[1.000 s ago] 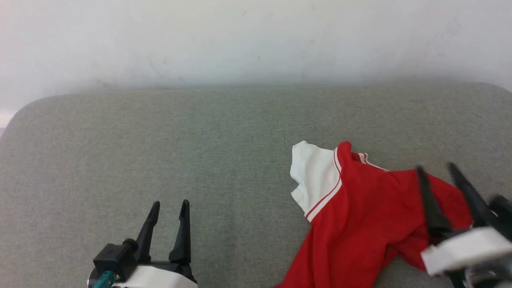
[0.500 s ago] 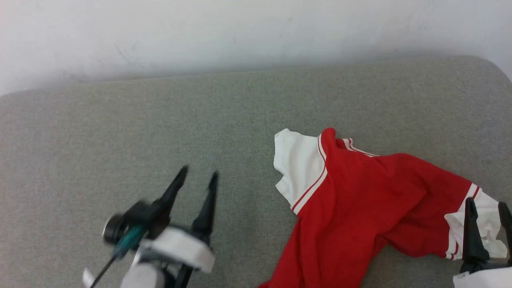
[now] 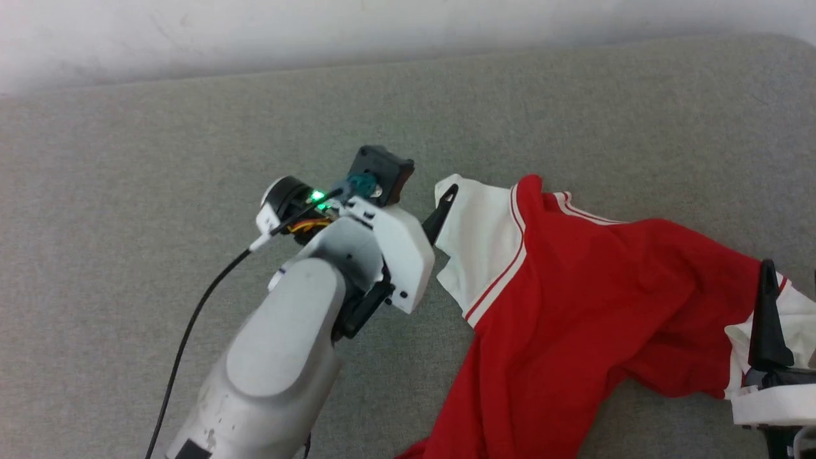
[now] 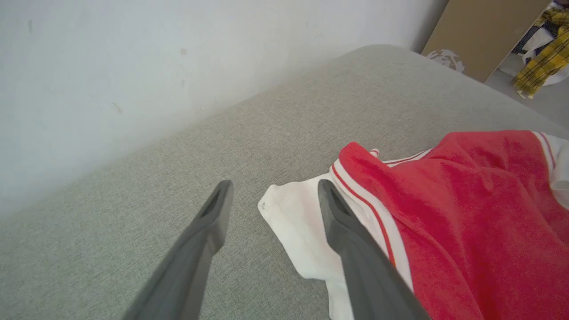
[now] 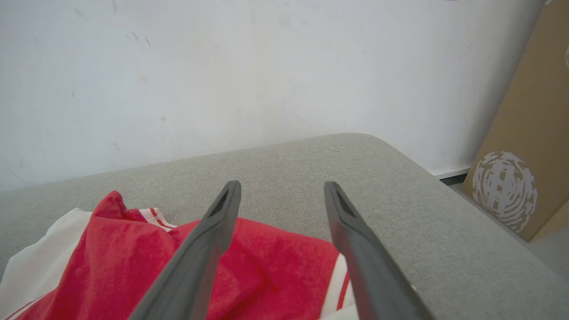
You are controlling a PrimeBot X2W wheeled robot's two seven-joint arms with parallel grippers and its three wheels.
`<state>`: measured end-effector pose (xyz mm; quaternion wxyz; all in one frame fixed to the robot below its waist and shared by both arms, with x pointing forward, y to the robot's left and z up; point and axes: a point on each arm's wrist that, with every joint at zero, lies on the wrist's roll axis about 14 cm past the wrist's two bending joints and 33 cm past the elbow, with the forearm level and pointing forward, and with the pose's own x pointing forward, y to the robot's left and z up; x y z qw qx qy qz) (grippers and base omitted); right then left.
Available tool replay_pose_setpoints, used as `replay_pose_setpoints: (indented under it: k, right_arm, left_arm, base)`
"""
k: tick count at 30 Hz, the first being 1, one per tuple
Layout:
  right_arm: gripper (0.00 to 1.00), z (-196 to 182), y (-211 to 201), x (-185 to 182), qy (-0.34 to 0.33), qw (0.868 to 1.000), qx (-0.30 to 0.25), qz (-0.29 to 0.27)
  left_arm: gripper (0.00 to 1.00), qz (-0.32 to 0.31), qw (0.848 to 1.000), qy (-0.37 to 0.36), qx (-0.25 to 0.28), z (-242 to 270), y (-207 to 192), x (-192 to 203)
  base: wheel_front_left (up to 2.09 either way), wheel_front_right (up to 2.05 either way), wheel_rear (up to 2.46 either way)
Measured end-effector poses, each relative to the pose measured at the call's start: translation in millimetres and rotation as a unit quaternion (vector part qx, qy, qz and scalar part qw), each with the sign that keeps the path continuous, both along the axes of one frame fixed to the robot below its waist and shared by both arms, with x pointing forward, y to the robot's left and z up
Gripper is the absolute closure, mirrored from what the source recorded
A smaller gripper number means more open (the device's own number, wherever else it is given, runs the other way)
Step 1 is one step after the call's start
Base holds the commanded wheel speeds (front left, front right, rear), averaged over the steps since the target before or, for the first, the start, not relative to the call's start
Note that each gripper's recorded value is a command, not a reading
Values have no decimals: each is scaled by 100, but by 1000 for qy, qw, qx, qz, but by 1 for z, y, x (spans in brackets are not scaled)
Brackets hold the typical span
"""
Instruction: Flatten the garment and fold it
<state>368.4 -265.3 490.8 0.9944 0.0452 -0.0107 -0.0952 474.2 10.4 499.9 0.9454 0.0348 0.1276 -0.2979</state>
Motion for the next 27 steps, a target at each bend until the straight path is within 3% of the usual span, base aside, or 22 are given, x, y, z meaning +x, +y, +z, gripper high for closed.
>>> replay_pose_setpoints:
  k: [8,14,20,22,23,27]
  right_arm:
    - [0,-19,-5,6,28,1000,0,-9]
    - [0,-31,-16,1,44,999,-2,-28]
    - [0,-38,-24,-6,56,997,-3,-43]
    - [0,-40,-26,-9,60,997,-4,-47]
    - [0,-40,-26,-9,60,997,-4,-48]
    - [0,-37,-25,-9,55,997,-2,-45]
  left_arm:
    - [0,-28,990,122,62,-64,-18,14]
    - [0,-61,980,162,96,-94,-37,16]
    - [1,-67,963,195,173,-121,-37,20]
    - [95,-80,954,206,202,-123,-41,19]
    - [100,-86,953,204,208,-123,-43,17]
    - [100,-97,952,211,201,-118,-47,9]
  base:
    - [0,0,0]
    - [0,0,0]
    - [0,0,0]
    - [0,0,0]
    - [0,0,0]
    - [0,0,0]
